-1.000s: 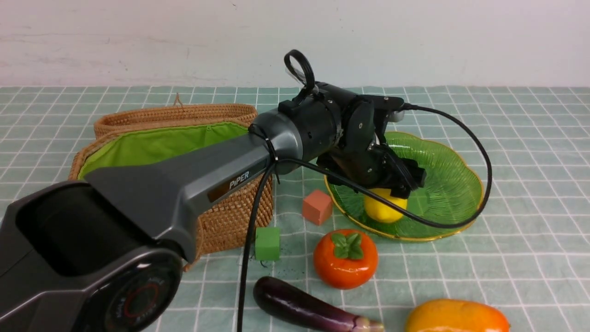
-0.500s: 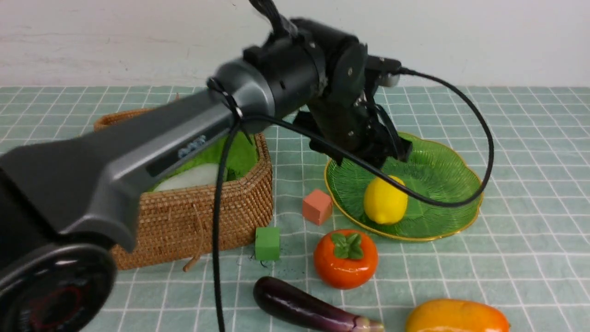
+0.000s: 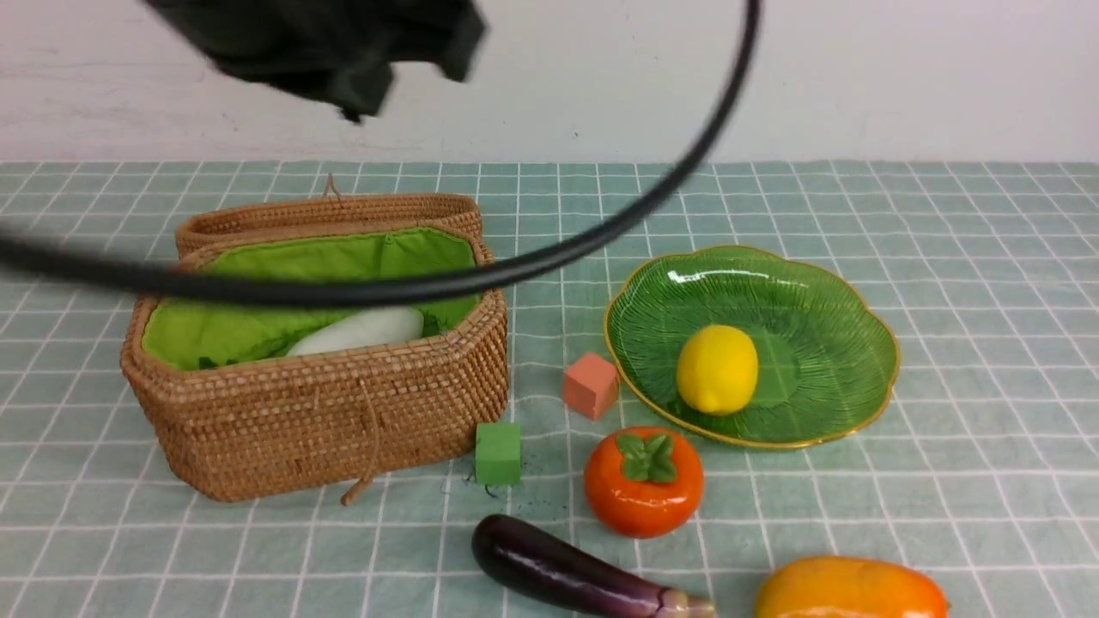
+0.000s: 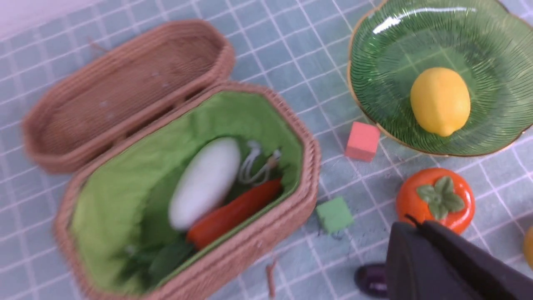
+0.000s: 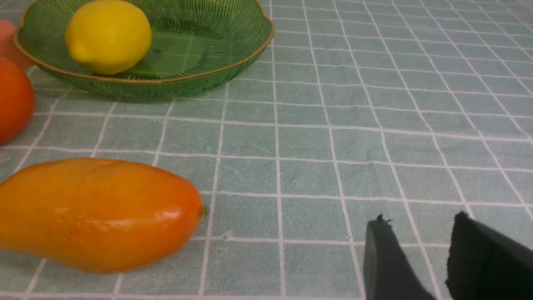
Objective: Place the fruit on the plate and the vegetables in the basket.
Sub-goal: Use the right arm to grab a mango and put it into the right plate
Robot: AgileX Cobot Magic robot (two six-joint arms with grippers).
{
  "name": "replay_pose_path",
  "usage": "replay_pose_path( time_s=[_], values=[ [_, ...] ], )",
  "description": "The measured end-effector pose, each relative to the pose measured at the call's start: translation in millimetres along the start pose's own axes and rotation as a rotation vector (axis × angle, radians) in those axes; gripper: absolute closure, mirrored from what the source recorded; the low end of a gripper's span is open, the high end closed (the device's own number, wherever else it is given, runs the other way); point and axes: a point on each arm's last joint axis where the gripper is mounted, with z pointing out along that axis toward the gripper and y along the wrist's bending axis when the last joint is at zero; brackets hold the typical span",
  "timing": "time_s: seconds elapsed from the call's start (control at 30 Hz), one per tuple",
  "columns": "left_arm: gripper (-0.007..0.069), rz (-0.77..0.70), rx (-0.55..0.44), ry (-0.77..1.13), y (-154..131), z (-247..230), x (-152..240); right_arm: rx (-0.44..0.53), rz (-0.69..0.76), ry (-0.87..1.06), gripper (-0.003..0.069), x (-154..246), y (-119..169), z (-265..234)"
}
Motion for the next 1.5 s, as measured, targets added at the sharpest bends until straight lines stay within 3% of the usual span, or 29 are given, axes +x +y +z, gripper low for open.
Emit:
replay_pose_path(
  time_s=[0.07,0.23,0.27,0.37,0.53,0.73,1.07,1.5],
  values=[
    [0.0638,-0.034,0.001,-0.018,11,-23,19,0.000,0.000,0.000,0.0417,0,0,0],
    [0.0638,-0.192,0.044,-0.041,41,-68,124,0.000,0.000,0.000,0.0417,0,0,0],
    [0.0638,-0.197,0.047,-0.046,42,-68,128,0.000,0.000,0.000,0.0417,0,0,0],
    [0.0638,-0.281,0.115,-0.066,50,-63,206,0.000,0.000,0.000,0.0417,0,0,0],
    [0.0638,-0.295,0.156,0.037,48,-46,253,0.000,0.000,0.000,0.0417,0,0,0],
    [0.0638,-0.253,0.214,0.004,43,-43,253,0.000,0.000,0.000,0.0417,0,0,0],
    [0.0638,-0.246,0.207,-0.008,43,-42,252,0.000,0.000,0.000,0.0417,0,0,0],
    [0.0638,-0.173,0.101,-0.111,53,-39,245,0.000,0.000,0.000,0.0417,0,0,0]
  ],
)
